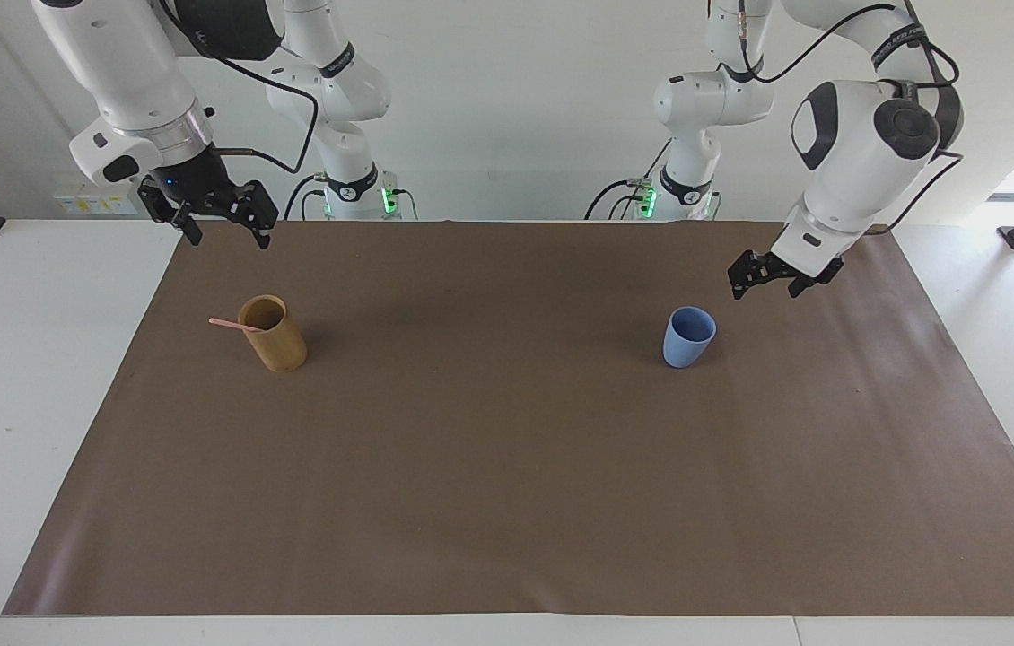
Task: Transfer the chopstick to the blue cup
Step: 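Reach the left gripper to the blue cup and grasp its rim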
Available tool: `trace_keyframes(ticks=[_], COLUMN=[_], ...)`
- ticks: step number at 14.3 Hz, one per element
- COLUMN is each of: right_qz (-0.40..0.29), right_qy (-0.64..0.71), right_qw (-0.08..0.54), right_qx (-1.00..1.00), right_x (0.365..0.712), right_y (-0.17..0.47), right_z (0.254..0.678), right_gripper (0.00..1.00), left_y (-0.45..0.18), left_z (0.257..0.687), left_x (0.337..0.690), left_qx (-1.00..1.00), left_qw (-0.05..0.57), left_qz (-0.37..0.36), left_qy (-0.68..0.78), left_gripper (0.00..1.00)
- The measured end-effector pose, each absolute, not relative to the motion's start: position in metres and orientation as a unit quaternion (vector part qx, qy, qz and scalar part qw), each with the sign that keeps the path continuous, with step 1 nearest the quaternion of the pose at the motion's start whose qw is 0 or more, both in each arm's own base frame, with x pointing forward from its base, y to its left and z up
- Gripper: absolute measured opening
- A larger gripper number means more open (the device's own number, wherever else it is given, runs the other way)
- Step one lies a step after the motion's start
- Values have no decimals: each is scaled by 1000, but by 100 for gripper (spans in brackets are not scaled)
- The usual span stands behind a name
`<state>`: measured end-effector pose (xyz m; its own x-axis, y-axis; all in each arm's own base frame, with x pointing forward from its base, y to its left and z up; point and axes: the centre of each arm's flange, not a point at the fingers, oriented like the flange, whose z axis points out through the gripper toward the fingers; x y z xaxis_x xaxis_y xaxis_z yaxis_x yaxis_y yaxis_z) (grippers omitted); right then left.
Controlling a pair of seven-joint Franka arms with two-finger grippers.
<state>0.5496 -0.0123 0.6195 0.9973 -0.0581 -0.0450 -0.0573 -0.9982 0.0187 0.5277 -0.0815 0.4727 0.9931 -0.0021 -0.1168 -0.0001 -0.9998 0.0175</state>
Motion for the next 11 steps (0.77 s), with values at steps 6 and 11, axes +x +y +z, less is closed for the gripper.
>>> trace_keyframes(ticks=[6,11], right_qz=[27,57], right_qy=[-33,-46], right_qw=[10,13], right_qx=[999,997], right_x=[562,572], right_y=[-50,-80], right_z=[606,548], right_gripper=[100,100], left_y=[-100,-101], left_z=[409,382], left_x=[515,517], left_qx=[999,998], left_qw=[14,26], left_qz=[-46,-48], left_qy=[1,8], left_gripper=[100,100])
